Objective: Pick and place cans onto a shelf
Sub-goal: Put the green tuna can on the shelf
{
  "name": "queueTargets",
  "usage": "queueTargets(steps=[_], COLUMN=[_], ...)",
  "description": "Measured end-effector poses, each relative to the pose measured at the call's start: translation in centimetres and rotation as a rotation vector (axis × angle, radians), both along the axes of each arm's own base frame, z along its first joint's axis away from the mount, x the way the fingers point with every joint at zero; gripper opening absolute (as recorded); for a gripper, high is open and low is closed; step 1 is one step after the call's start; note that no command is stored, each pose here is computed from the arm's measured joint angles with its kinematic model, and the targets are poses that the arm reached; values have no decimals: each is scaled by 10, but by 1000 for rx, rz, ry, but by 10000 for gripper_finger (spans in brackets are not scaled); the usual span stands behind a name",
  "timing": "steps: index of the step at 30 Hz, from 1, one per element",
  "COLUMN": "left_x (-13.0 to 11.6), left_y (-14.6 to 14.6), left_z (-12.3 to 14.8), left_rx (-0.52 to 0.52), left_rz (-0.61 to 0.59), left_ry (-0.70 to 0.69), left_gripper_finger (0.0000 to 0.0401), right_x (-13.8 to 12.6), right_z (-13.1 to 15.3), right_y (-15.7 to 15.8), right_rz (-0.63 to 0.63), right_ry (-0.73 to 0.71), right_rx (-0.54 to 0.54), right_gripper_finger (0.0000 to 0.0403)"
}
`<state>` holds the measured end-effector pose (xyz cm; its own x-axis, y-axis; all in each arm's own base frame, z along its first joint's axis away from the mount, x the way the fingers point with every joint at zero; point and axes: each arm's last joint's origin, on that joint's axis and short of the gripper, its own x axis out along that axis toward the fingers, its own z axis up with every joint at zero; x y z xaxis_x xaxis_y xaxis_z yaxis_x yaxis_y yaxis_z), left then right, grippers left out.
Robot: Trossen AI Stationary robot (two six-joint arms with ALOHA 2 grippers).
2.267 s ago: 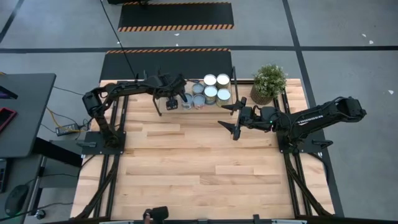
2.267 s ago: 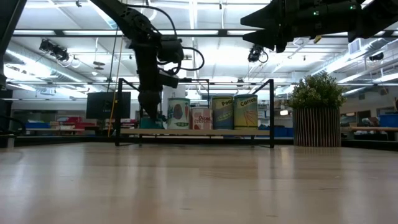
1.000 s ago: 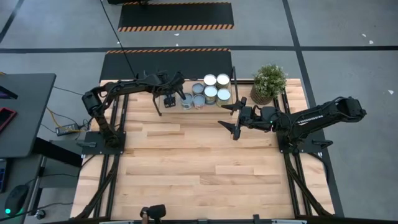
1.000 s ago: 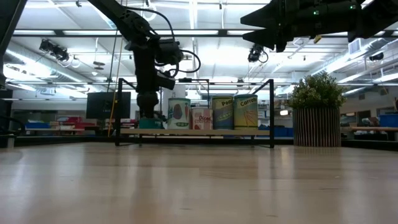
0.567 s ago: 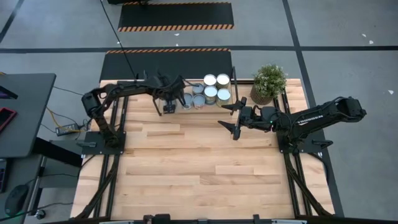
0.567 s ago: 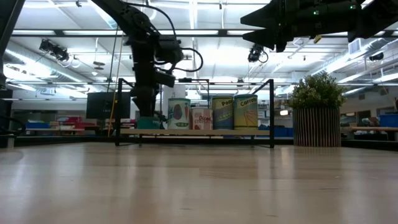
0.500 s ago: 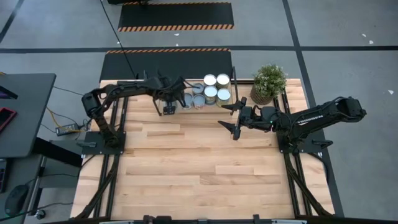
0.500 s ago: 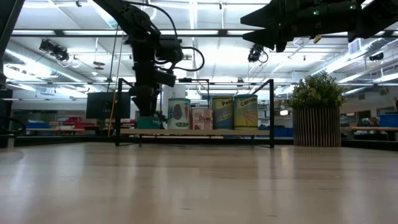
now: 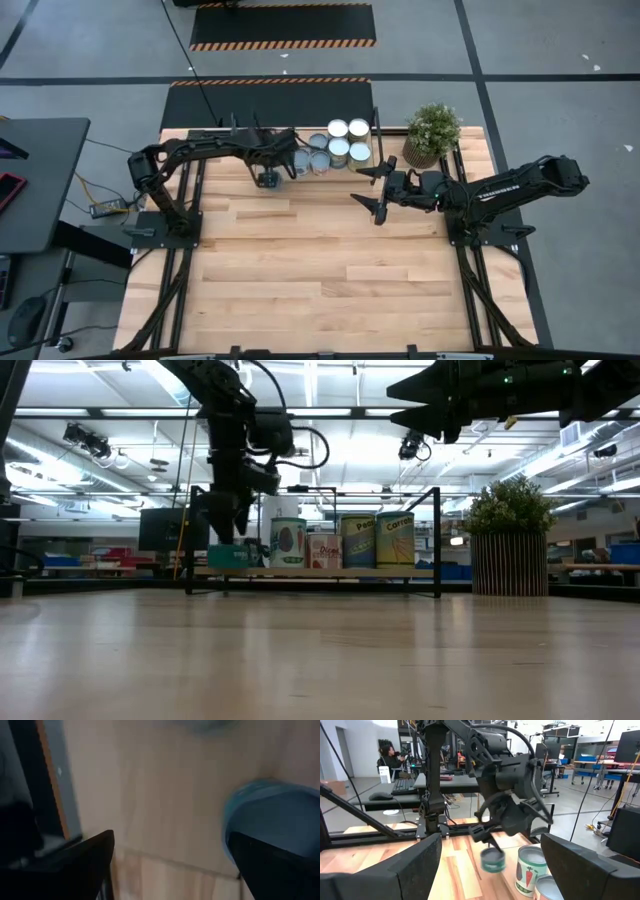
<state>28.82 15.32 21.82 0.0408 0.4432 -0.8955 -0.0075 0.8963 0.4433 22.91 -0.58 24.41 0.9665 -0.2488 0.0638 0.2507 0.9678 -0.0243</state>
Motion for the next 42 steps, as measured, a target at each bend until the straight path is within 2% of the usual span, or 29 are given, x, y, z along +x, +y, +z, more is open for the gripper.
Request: queueTargets(steps=[1, 4, 7, 9, 11, 17, 24, 27, 32, 36, 42], left_x=[-2, -10, -10, -7, -4, -11, -4, -1, -2, -9, -15], left_y=[1, -9, -16, -12, -7, -19, -50, -57, -58, -52, -47], left_z=[0, 6, 18, 21, 23, 19, 18, 18, 17, 4, -13], left_rx=[-5, -112, -59, -6, -2, -215, -276, -274, -283, -326, -297], left_rz=[22, 45, 35, 45, 50, 12, -3, 39, 143, 206, 181], left_ry=[10, 51, 20, -25, -81, -36, -9, -34, -57, -53, -39], left_gripper_finger=[400, 392, 375, 364, 354, 337, 336, 337, 349, 355, 355], right_x=[0, 0, 0, 0, 0, 0, 0, 0, 0, 0, 0], right_z=[0, -2, -1, 3, 3, -1, 0, 0, 0, 0, 0], right_y=[0, 1, 1, 1, 1, 4, 3, 3, 3, 4, 4], right_rz=[1, 7, 5, 3, 6, 22, 10, 10, 11, 13, 17], right_ry=[-3, 11, 2, -31, -38, 3, 1, 1, -3, -5, -6], right_rx=[9, 37, 14, 5, 12, 13, 12, 12, 22, 23, 23], right_gripper_finger=[348, 348, 348, 348, 348, 348, 348, 348, 348, 348, 348])
